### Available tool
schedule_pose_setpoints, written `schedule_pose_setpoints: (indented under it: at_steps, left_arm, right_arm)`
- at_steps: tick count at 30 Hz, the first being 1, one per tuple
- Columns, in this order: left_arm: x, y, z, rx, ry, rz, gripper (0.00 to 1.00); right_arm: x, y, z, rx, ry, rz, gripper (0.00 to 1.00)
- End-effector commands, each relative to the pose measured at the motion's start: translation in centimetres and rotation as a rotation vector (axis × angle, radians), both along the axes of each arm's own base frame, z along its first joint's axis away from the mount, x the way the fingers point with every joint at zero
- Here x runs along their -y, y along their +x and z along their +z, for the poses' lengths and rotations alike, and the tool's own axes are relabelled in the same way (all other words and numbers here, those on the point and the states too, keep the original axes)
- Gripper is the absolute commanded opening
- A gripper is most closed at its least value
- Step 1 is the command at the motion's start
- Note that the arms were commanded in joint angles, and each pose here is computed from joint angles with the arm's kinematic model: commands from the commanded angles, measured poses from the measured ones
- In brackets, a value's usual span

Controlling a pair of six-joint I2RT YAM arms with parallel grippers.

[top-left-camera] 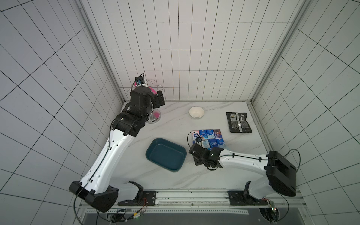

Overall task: Take the pocket tissues out of the storage box
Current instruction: Reset both arms

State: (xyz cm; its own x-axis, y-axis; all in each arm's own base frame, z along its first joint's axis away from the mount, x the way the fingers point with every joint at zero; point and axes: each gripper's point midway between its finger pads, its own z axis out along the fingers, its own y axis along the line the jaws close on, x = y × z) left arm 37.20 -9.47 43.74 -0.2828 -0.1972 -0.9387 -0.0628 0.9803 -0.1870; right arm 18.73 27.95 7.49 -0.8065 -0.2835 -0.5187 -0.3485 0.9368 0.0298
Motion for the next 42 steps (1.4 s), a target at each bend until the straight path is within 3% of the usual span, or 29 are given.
schedule_pose_setpoints:
  at_steps: [1, 6, 11, 13, 14, 15, 23, 30, 35, 42]
  left_arm:
    - [-0.2, -0.5, 0.0, -0.001, 0.012, 0.001, 0.99]
    - [-0.1, -0.1, -1.0, -0.02, 0.02, 0.005, 0.98]
    - [0.1, 0.7, -2.7, -0.054, 0.026, 0.008, 0.99]
    - [0.0, 1.0, -3.5, -0.072, 0.033, 0.014, 0.99]
    - [-0.1, 1.1, -3.9, -0.08, 0.037, 0.019, 0.99]
    - [-0.4, 1.2, -4.2, -0.088, 0.038, 0.026, 0.99]
    - [-2.4, 0.5, -6.8, -0.155, 0.053, 0.075, 0.99]
    - [-4.0, -2.5, -15.3, -0.38, 0.038, 0.185, 0.98]
    - [-3.7, -6.3, -18.3, -0.466, 0.005, 0.174, 0.98]
    - [-7.3, -8.8, -22.5, -0.565, -0.084, 0.385, 0.98]
  right_arm:
    - [0.3, 0.8, 3.3, 0.061, 0.029, -0.009, 0.19]
    - [0.9, 2.4, 6.0, 0.112, 0.052, 0.017, 0.31]
    - [2.4, 6.7, 8.7, 0.163, 0.1, -0.003, 0.63]
    - [3.0, 8.3, 10.1, 0.196, 0.12, 0.0, 0.71]
    - [3.3, 9.1, 11.0, 0.216, 0.124, -0.004, 0.8]
    - [3.7, 9.7, 11.7, 0.235, 0.125, -0.011, 1.0]
    - [7.2, 13.2, 14.9, 0.277, 0.168, -0.103, 0.99]
    - [7.9, 13.3, 13.0, 0.229, 0.133, -0.106, 0.99]
    - [7.6, 13.1, 12.0, 0.208, 0.146, -0.095, 0.99]
    - [7.5, 12.5, 11.8, 0.201, 0.175, -0.083, 0.99]
